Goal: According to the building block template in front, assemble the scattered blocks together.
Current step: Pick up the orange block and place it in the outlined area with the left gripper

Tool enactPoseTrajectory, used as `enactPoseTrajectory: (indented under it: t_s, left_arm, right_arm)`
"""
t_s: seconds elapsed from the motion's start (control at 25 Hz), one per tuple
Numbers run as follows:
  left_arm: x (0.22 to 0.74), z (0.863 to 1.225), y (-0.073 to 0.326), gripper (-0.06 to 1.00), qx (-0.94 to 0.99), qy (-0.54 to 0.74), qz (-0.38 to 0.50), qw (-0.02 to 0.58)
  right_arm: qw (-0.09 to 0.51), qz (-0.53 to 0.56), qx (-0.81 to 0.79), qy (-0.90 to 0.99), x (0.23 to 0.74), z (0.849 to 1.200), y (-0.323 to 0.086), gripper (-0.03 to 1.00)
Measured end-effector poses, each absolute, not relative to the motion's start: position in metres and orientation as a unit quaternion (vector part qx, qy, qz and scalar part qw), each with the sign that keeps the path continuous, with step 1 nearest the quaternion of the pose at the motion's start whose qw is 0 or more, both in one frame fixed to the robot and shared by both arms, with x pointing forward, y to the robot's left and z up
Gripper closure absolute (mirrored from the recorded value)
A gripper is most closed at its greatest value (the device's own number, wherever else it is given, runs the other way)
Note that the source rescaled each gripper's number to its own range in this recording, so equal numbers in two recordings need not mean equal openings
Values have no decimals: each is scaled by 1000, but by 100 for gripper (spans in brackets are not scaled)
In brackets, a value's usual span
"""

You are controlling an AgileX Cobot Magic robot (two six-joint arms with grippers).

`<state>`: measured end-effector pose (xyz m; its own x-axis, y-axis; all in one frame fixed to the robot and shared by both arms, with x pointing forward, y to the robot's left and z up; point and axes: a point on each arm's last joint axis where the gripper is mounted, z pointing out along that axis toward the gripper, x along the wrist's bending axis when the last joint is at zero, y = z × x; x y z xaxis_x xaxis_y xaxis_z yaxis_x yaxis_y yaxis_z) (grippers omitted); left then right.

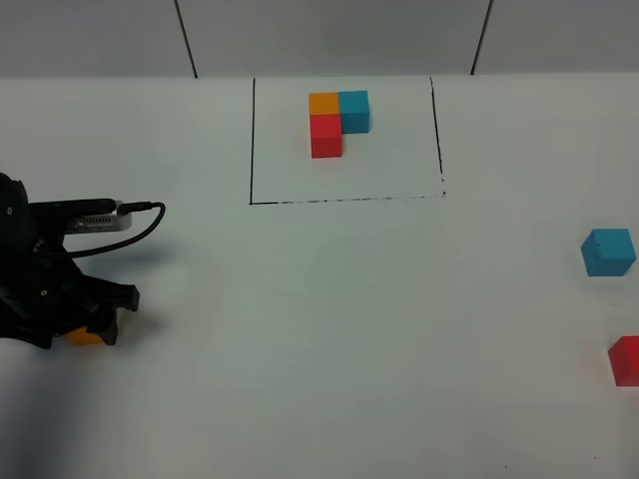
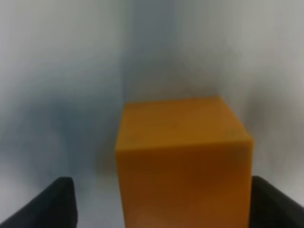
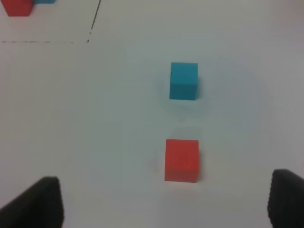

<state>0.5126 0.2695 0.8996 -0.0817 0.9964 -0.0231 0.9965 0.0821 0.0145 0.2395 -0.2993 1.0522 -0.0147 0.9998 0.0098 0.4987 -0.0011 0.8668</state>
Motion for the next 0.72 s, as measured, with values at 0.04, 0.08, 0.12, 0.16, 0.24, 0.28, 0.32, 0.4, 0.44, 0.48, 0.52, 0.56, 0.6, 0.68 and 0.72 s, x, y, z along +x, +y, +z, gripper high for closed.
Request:
enactPoseTrajectory:
  t_s: [0.04,0.08,0.12,0.16,0.24,0.28,0.32,0.4,0.44,0.48,0.52,0.56,0.6,0.68,0.72]
  left_arm:
    - [513,900,269,62,677,736,-3,13]
    - [513,900,269,72,677,736,-3,13]
    - [513,900,269,85,677,736,-3,13]
    - [514,900,269,94,678,735,-1,15]
    - [518,904,269,94,679,734,0,17]
    - [522,908,267,94,684,729,0,17]
    - [525,913,265,94,692,721,-1,15]
    - [534,926,256,94,719,695,-2,13]
    - [539,934,250,94,737,675,-1,15]
    - [542,941,244,94,756,655,-3,12]
    - [546,949,235,94,778,629,-4,12]
    - [548,958,225,94,799,601,-4,10]
    - [550,966,215,94,823,569,-2,13]
    - [549,978,190,94,866,500,-1,15]
    - [549,983,176,94,886,464,4,18]
  right_arm:
    - [348,360,609,615,240,1052,-299,22]
    - [348,360,609,615,240,1052,-299,22]
    - [348,360,609,615,240,1052,-299,22]
    - [348,360,609,615,240,1052,-299,22]
    - [348,360,609,615,240,1052,-299,22]
    - [348,360,609,615,240,1052,-299,22]
    - [348,360,609,615,240,1052,-299,22]
    - [348,360,609,615,240,1052,-299,22]
    - [348,360,609,615,240,1052,-299,22]
    - [348,360,609,615,240,1052,-299,22]
    - [348,360,609,615,240,1052,-299,22]
    - [348,360,609,615,240,1052,-299,22]
    - [348,360,609,615,240,1052,-299,22]
    - [348,360,609,615,240,1052,-299,22]
    - [348,360,609,615,240,1052,-299,22]
